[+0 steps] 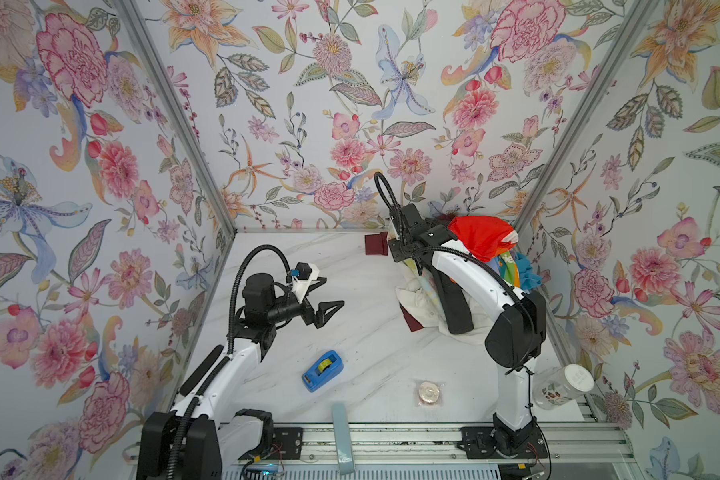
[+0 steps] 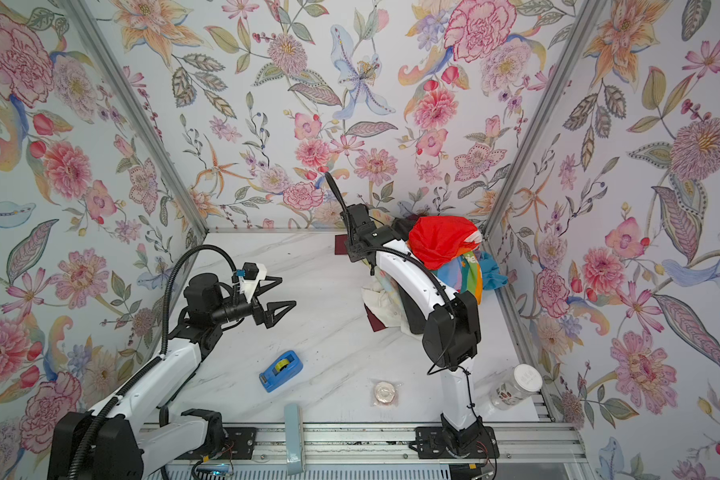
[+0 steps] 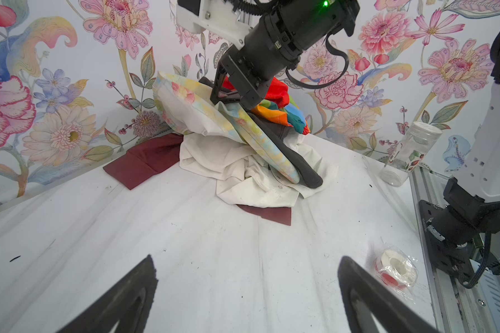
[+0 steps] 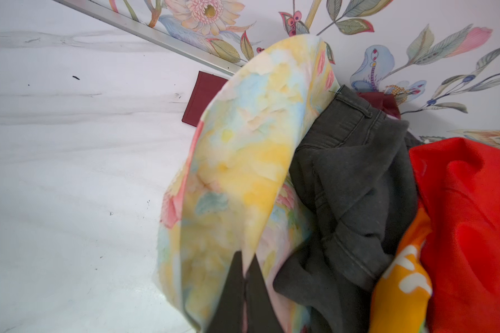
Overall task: Pick out a specific cloth from the pile
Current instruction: 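Lift the pastel floral cloth upward out of the pile with the right gripper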
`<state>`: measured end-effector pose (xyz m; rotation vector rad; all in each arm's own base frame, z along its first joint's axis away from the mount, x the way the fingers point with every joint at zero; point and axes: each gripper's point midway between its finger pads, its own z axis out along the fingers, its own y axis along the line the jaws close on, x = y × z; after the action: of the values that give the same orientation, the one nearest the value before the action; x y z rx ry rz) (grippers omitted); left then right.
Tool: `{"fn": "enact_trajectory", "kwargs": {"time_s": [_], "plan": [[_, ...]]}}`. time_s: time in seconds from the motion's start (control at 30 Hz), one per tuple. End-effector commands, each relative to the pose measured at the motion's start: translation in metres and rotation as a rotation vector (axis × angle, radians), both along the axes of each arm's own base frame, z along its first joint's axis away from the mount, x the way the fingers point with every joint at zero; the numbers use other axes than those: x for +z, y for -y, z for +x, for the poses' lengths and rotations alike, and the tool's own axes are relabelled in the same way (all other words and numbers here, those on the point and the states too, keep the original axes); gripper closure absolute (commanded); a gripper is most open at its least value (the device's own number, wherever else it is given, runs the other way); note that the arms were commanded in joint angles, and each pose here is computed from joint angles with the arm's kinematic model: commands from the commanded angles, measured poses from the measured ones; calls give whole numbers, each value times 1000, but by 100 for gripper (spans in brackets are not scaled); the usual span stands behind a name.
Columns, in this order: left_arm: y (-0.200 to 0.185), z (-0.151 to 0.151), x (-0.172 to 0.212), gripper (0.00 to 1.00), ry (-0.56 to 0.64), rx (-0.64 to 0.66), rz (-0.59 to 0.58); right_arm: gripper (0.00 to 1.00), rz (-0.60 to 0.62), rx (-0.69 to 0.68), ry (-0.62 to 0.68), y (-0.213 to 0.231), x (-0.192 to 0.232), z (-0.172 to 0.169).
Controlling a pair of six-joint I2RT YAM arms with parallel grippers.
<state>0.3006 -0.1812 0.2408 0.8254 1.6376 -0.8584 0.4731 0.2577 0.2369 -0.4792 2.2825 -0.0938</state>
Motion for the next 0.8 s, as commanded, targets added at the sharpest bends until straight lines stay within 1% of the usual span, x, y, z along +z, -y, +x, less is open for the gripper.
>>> {"fn": "enact_trajectory", "kwargs": {"time_s": [0.0,0.07,0.1,0.23,0.33,0.57,0.77], "plan": [[3,-6,6,1,18,-14,-14,100,81,43,167,-11,79,-11],[2,-7,7,1,22,-13,-15,100,69,24,203,-5,92,-10],[2,-7,8,1,26,-13,-16,100,61,49,215,-16,96,-17],[2,-7,10,1,31,-13,-19,100,68,56,241,-17,110,-20],[2,-8,11,1,33,-13,-21,100,86,72,253,-19,118,-24],[1,-10,15,1,51,-8,-23,100,139,101,336,-24,153,-33],[1,-12,15,1,53,-6,-25,100,145,107,399,-23,179,-38]]}}
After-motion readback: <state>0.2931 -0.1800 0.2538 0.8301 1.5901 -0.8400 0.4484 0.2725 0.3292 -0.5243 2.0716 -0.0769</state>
